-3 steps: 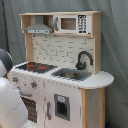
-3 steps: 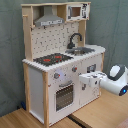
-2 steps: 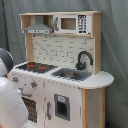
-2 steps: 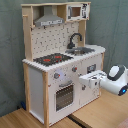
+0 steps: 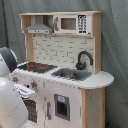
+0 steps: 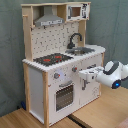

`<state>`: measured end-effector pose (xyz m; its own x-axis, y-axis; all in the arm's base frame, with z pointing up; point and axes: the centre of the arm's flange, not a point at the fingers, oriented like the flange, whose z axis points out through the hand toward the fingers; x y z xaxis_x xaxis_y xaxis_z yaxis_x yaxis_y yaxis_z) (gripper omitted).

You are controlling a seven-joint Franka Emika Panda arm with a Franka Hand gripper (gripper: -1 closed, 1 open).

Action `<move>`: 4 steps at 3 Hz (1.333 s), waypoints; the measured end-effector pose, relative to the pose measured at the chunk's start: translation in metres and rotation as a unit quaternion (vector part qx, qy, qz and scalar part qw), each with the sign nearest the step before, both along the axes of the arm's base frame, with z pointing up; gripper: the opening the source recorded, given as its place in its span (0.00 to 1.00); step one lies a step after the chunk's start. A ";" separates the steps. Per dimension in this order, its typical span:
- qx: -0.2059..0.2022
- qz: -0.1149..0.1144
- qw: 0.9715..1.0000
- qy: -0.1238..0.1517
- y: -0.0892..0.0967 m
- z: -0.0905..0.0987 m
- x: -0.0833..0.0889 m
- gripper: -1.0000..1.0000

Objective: Play with the kitchen

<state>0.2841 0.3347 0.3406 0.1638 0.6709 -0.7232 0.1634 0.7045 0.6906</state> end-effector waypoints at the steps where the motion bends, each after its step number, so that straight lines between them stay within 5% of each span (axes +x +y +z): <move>1: 0.005 0.012 1.000 0.019 -0.009 0.003 0.013 1.00; 4: 0.007 0.090 0.994 0.064 -0.003 0.019 0.035 1.00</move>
